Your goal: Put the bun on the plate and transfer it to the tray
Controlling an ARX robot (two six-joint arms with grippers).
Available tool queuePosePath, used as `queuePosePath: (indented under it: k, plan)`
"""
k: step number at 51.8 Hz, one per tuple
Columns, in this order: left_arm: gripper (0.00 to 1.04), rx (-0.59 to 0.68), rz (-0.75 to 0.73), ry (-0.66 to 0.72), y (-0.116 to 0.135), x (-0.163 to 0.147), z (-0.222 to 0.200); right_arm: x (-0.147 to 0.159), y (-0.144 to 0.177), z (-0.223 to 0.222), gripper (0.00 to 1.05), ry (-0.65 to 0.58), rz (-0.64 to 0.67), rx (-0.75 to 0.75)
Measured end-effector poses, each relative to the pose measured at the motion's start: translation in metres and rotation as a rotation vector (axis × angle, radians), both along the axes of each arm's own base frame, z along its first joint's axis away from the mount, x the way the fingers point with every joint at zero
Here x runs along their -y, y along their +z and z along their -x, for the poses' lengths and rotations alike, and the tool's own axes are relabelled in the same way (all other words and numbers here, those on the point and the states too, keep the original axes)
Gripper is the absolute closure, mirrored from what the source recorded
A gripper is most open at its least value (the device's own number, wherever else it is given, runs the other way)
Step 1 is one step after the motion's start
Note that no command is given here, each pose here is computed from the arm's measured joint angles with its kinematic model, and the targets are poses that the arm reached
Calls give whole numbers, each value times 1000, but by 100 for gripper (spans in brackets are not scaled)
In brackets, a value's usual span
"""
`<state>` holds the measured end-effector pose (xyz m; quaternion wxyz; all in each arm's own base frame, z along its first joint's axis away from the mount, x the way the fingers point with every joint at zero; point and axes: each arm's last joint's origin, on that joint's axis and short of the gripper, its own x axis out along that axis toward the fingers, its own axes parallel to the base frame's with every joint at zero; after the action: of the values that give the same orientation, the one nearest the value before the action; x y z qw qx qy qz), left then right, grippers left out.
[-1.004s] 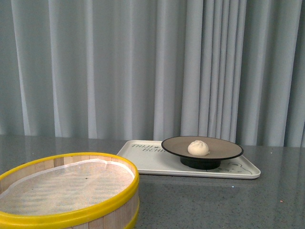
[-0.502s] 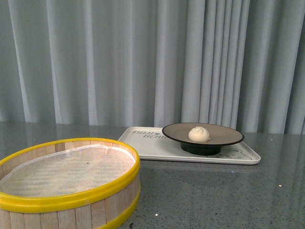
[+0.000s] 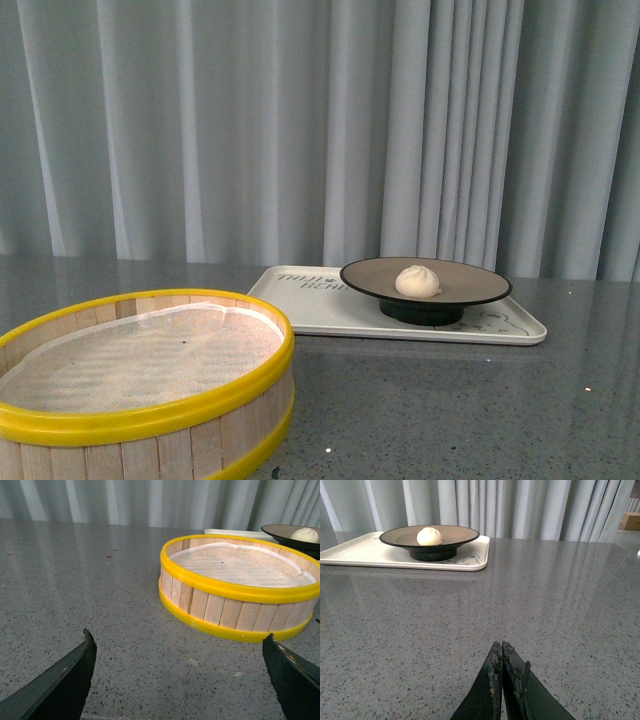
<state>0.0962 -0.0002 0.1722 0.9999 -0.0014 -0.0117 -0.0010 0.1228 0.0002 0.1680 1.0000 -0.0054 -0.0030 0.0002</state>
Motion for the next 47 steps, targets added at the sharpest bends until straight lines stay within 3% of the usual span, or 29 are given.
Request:
queuePosePath:
  k: [44, 47]
  plan:
    - [7, 0, 0, 0, 0, 0, 0, 0, -3, 25, 103, 3, 0, -3]
    - [7, 0, 0, 0, 0, 0, 0, 0, -3, 25, 98, 2, 0, -3]
